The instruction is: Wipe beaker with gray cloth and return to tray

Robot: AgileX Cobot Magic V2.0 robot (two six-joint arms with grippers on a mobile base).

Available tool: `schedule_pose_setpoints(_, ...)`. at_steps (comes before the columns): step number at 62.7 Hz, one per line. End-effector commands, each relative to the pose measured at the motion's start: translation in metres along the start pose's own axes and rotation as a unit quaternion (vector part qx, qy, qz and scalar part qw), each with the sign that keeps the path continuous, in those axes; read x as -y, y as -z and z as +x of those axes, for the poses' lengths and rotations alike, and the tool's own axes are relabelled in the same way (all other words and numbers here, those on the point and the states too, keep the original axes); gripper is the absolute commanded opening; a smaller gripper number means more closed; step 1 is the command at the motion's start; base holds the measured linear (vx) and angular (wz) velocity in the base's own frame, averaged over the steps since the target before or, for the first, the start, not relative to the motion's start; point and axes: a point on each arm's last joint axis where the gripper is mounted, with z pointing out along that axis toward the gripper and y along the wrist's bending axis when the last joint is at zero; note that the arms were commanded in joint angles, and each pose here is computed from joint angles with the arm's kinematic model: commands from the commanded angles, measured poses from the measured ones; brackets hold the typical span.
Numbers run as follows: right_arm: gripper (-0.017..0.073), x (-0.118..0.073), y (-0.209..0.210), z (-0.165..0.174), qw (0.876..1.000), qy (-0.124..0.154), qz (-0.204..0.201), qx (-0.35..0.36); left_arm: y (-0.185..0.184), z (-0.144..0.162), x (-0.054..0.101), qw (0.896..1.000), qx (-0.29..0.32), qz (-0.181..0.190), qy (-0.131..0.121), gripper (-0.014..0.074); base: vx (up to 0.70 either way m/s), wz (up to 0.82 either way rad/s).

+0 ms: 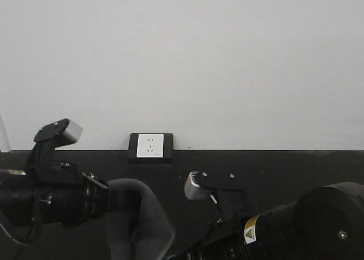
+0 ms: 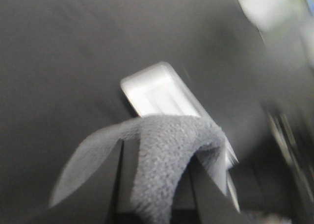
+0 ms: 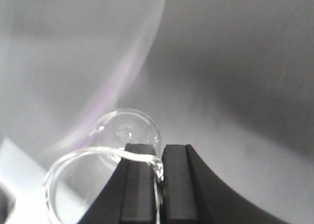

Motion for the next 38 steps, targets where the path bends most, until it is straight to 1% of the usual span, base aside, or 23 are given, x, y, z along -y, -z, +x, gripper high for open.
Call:
schedule_pose_setpoints(1, -0.0011, -0.009, 0.019, -0.009, 0.999, 0.012, -0.018, 0.042, 0.012, -0.017, 0.011, 0.997, 0.065, 0.009, 0.032, 0.0000, 0.00, 0.00)
schedule_pose_setpoints(6, -0.0011, -0.008, 0.019, -0.013, 0.998, 0.015, -0.013, 0.064, 0.012, -0.010, 0.014, 0.999, 0.028, 0.027, 0.027, 0.0000, 0.00, 0.00)
schedule_pose_setpoints(9, -0.0011, -0.008, 0.020, -0.018, 0.996, 0.011, -0.013, 0.087, 0.012, -0.005, 0.017, 0.999, -0.004, 0.040, 0.019, 0.0000, 0.00, 0.00)
schedule_pose_setpoints(13, -0.0011, -0.008, 0.021, -0.026, 0.991, 0.001, -0.016, 0.134, 0.013, 0.008, 0.021, 0.995, -0.075, 0.065, 0.002, 0.0000, 0.00, 0.00)
schedule_pose_setpoints(19, -0.0011, -0.009, 0.025, -0.036, 0.981, -0.006, -0.023, 0.192, 0.019, 0.027, 0.026, 0.979, -0.178, 0.095, -0.018, 0.0000, 0.00, 0.00)
schedule_pose_setpoints(22, -0.0011, -0.010, 0.027, -0.040, 0.977, -0.011, -0.028, 0.213, 0.023, 0.036, 0.028, 0.966, -0.231, 0.109, -0.026, 0.0000, 0.00, 0.00)
schedule_pose_setpoints(26, -0.0011, -0.010, 0.027, -0.042, 0.974, -0.017, -0.031, 0.224, 0.026, 0.041, 0.028, 0.958, -0.260, 0.115, -0.032, 0.0000, 0.00, 0.00)
schedule_pose_setpoints(29, -0.0011, -0.010, 0.027, -0.041, 0.975, -0.018, -0.031, 0.221, 0.026, 0.041, 0.028, 0.959, -0.259, 0.113, -0.032, 0.0000, 0.00, 0.00)
schedule_pose_setpoints(31, -0.0011, -0.010, 0.026, -0.040, 0.977, -0.018, -0.029, 0.211, 0.025, 0.039, 0.027, 0.962, -0.249, 0.108, -0.032, 0.0000, 0.00, 0.00)
schedule_pose_setpoints(33, -0.0011, -0.010, 0.025, -0.039, 0.978, -0.019, -0.028, 0.204, 0.023, 0.036, 0.026, 0.968, -0.228, 0.099, -0.033, 0.0000, 0.00, 0.00)
schedule_pose_setpoints(38, -0.0011, -0.008, 0.019, -0.031, 0.987, -0.022, -0.021, 0.158, 0.017, 0.025, 0.021, 0.983, -0.165, 0.069, -0.033, 0.0000, 0.00, 0.00)
